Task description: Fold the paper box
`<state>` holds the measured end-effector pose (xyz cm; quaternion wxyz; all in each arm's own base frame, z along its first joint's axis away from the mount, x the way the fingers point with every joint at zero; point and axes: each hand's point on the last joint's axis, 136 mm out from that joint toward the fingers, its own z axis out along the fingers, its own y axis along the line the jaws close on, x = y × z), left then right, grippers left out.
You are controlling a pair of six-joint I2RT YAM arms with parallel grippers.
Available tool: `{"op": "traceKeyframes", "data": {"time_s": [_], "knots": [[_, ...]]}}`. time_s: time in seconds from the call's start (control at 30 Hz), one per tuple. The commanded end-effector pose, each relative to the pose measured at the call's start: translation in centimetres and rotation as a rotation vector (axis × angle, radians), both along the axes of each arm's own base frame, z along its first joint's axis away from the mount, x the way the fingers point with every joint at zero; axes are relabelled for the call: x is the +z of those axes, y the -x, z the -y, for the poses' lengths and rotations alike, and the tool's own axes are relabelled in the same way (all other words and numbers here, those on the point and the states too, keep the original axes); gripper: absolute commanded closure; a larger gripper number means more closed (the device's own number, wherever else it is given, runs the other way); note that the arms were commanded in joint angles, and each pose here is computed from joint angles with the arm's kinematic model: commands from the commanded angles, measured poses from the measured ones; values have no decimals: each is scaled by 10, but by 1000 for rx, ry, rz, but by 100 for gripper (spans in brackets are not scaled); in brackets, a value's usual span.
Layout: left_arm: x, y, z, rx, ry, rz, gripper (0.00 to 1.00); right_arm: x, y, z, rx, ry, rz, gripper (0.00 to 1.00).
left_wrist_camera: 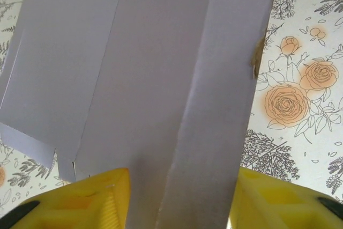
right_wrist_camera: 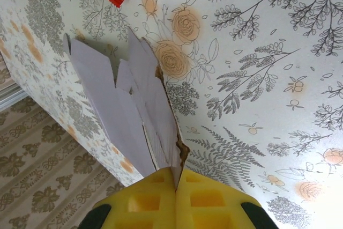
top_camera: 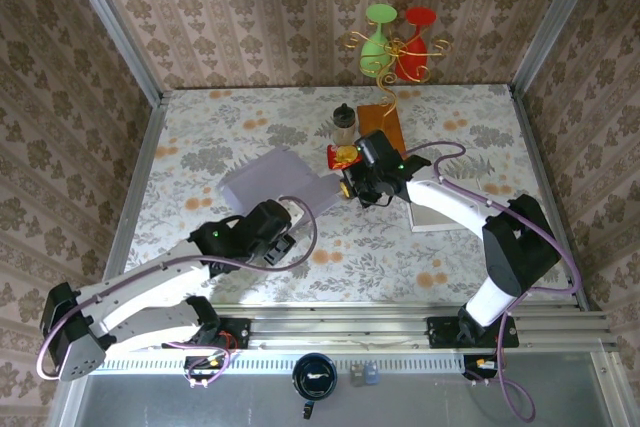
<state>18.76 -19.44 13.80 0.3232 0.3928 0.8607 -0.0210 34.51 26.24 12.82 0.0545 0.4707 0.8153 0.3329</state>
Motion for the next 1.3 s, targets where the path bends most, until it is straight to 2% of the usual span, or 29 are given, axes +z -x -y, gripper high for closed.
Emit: {"op": "traceKeyframes", "data": {"time_s": [0.0, 0.33, 0.5, 0.6, 0.7, 0.8, 0.93, 1.07, 1.13, 1.27], "knots": [[16, -4, 4, -39, -24, 46, 57, 20, 6, 1, -4, -35, -19, 100], [22, 3, 16, -138, -49, 44, 99, 25, 6, 1, -7, -59, -45, 100], [27, 3, 20, -152, -41, 49, 100, 28, 6, 4, -8, -57, -50, 100], [30, 3, 21, -155, -37, 51, 100, 34, 3, 9, -12, -50, -21, 85], [32, 2, 23, -156, -32, 54, 100, 49, 0, 21, -32, -22, 36, 64], [35, 1, 26, -159, -27, 52, 100, 69, 0, 40, -59, 29, 114, 54], [35, -1, 29, -155, -33, 49, 100, 102, 16, 55, -38, 102, 238, 50], [37, -3, 31, -144, -20, 52, 100, 111, 45, 25, 43, 78, 286, 50], [39, -4, 32, -140, -13, 54, 100, 108, 53, 2, 58, 14, 296, 51], [42, -5, 35, -130, 6, 53, 100, 102, 57, -29, 95, -30, 302, 52]]}}
